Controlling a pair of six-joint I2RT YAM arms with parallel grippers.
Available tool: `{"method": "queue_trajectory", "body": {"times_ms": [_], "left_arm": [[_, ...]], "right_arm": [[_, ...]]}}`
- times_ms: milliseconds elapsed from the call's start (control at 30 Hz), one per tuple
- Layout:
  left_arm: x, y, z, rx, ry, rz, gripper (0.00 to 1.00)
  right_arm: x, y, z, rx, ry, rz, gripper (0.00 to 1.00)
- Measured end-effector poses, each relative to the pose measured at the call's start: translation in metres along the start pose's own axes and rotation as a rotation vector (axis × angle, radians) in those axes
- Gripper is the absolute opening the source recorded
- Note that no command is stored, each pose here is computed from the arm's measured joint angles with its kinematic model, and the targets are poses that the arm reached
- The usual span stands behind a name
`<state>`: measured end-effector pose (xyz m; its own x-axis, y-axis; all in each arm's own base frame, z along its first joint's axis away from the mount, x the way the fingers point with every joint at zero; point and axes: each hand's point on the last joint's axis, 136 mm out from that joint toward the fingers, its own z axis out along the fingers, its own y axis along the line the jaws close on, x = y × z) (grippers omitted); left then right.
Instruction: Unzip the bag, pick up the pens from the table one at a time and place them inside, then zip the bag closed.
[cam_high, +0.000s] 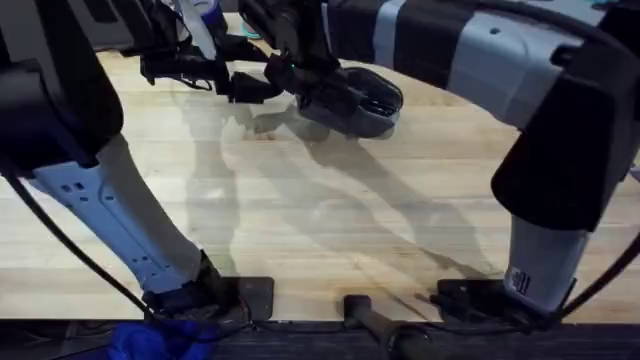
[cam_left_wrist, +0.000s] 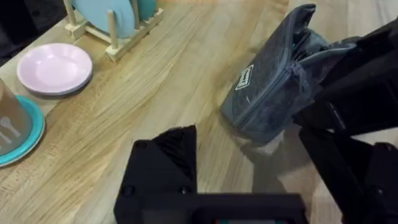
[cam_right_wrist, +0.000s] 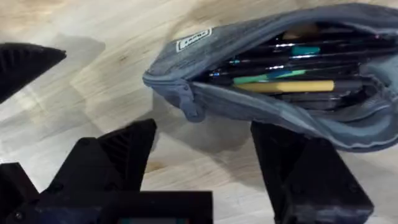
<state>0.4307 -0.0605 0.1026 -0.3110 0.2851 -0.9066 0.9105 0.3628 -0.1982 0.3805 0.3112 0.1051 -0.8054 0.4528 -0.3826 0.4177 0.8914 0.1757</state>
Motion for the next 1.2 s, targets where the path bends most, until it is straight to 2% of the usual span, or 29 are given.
{"method": "queue_trajectory", "body": {"times_ms": [433, 600, 800, 900, 1200], "left_arm": [[0.000, 0.000, 0.000, 0.000, -0.001, 0.000, 0.993], [0.000, 0.000, 0.000, 0.000, -0.001, -0.001, 0.993], [0.000, 0.000, 0.000, 0.000, -0.001, 0.000, 0.994], [0.000, 0.000, 0.000, 0.000, -0.001, -0.001, 0.994], [0.000, 0.000, 0.000, 0.000, -0.001, -0.001, 0.993]], "right_arm": [[-0.015, -0.005, 0.005, 0.004, -0.009, 0.035, 0.893], [-0.018, 0.001, 0.006, -0.020, -0.019, 0.043, 0.819], [-0.019, 0.002, 0.006, -0.025, -0.021, 0.044, 0.790], [-0.020, 0.002, 0.007, -0.025, -0.022, 0.039, 0.758], [-0.020, 0.002, 0.007, -0.024, -0.022, 0.032, 0.574]]}}
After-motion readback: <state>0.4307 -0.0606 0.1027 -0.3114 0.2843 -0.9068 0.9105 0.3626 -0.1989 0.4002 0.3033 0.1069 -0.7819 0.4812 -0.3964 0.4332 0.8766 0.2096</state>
